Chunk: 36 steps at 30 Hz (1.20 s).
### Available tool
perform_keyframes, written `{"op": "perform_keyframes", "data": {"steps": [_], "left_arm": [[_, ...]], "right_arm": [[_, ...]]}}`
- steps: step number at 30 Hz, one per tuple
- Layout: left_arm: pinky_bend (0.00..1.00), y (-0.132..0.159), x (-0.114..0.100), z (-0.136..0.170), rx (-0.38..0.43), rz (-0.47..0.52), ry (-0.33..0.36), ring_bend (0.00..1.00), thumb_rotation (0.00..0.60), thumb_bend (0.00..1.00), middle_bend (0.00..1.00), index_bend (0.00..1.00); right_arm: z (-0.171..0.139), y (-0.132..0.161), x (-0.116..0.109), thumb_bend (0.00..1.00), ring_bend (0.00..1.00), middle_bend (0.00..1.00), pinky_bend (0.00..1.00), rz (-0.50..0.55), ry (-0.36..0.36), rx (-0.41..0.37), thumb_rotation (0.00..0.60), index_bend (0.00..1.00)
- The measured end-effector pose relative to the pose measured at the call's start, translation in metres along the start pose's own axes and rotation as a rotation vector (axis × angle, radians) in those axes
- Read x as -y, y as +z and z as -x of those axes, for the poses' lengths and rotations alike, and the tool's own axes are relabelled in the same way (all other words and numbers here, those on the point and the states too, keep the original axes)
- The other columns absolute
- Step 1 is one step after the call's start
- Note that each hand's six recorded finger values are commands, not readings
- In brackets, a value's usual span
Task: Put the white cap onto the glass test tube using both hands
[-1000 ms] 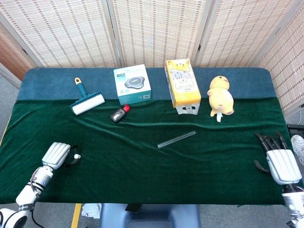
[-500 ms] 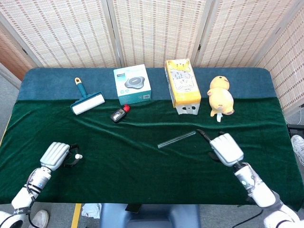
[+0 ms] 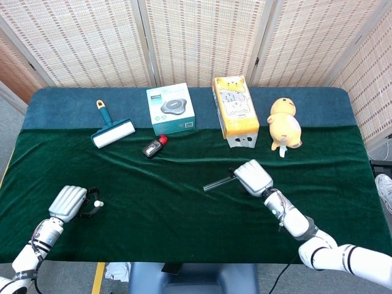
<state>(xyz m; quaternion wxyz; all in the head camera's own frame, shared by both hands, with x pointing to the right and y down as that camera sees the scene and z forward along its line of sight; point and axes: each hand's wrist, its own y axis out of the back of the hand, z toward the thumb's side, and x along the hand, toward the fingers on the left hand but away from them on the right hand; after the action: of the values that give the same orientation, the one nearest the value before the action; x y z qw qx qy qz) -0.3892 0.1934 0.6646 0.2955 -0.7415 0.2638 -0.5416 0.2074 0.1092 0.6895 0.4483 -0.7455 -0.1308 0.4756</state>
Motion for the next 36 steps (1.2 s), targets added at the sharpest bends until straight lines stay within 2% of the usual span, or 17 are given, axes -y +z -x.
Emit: {"op": "perform_keyframes", "data": {"steps": [9, 15, 36], "left_arm": [[0.96, -0.002, 0.004, 0.0, -0.008, 0.002, -0.015, 0.98, 0.6, 0.5, 1.0, 0.6], [0.96, -0.002, 0.005, -0.001, -0.008, 0.003, -0.02, 0.98, 0.6, 0.5, 1.0, 0.6], [0.96, -0.01, 0.011, 0.001, -0.025, 0.017, -0.027, 0.98, 0.6, 0.5, 1.0, 0.6]], "right_arm": [[0.03, -0.006, 0.02, 0.34, 0.99, 1.0, 1.0, -0.038, 0.05, 0.044, 0.6, 0.41], [0.041, 0.0, 0.031, 0.34, 0.99, 1.0, 1.0, -0.041, 0.075, 0.043, 0.6, 0.41], [0.057, 0.013, 0.038, 0.34, 0.99, 1.0, 1.0, -0.069, 0.119, 0.03, 0.6, 0.46]]}}
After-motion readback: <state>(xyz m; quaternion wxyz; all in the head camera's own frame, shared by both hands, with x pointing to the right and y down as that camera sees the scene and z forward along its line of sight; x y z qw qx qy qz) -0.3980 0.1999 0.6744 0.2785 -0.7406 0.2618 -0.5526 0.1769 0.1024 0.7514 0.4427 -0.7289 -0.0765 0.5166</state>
